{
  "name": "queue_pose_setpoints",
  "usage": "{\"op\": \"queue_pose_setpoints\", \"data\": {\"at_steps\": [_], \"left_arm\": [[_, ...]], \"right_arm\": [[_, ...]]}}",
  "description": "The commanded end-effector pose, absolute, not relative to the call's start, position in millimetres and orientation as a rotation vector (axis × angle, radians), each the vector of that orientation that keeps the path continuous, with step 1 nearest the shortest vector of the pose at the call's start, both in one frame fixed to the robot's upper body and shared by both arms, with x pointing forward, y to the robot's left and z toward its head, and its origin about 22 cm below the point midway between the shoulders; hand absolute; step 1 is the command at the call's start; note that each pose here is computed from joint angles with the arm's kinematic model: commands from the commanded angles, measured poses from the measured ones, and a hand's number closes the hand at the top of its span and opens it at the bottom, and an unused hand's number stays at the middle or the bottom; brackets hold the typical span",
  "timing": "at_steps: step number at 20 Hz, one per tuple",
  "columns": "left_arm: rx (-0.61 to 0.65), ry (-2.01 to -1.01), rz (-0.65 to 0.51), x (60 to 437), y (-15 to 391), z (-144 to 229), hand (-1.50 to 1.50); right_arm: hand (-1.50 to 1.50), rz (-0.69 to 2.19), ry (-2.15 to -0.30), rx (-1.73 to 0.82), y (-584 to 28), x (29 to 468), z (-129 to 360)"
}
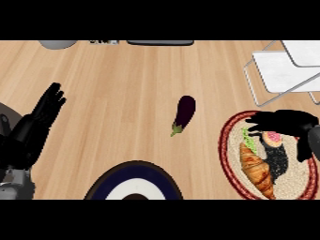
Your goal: Pick the cupcake from the placemat and place it in the tiered shelf
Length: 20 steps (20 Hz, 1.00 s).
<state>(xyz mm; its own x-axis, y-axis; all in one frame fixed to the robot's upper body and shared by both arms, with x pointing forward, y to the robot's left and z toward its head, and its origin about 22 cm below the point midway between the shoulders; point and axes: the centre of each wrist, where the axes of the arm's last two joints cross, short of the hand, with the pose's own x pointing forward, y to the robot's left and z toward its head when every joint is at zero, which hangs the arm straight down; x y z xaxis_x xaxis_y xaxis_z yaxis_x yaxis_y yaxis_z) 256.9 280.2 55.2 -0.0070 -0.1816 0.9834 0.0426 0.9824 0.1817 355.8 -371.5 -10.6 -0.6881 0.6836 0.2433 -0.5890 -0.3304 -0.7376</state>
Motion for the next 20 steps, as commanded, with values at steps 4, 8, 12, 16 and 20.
{"op": "queue_pose_setpoints", "data": {"at_steps": [4, 8, 12, 16, 20], "left_arm": [[0.112, -1.592, -0.201, 254.7, 285.4, 66.6, 0.00], [0.119, -1.579, -0.193, 253.1, 281.5, 51.7, 0.00], [0.117, -1.563, -0.175, 251.8, 278.4, 52.1, 0.00], [0.125, -1.558, -0.167, 256.2, 266.7, 66.1, 0.00], [0.187, -1.525, -0.136, 246.6, 293.7, 58.1, 0.00]], "right_arm": [[1.50, 2.018, -1.304, -0.227, -376.8, 350.4, -23.6], [1.50, 2.016, -1.373, -0.233, -370.6, 353.9, -25.0], [1.50, 1.910, -1.565, -0.289, -383.8, 365.0, 1.2], [1.50, 1.597, -1.511, -0.442, -337.7, 369.7, -20.9], [1.50, 1.253, -1.215, -0.675, -357.6, 333.1, -60.8]]}}
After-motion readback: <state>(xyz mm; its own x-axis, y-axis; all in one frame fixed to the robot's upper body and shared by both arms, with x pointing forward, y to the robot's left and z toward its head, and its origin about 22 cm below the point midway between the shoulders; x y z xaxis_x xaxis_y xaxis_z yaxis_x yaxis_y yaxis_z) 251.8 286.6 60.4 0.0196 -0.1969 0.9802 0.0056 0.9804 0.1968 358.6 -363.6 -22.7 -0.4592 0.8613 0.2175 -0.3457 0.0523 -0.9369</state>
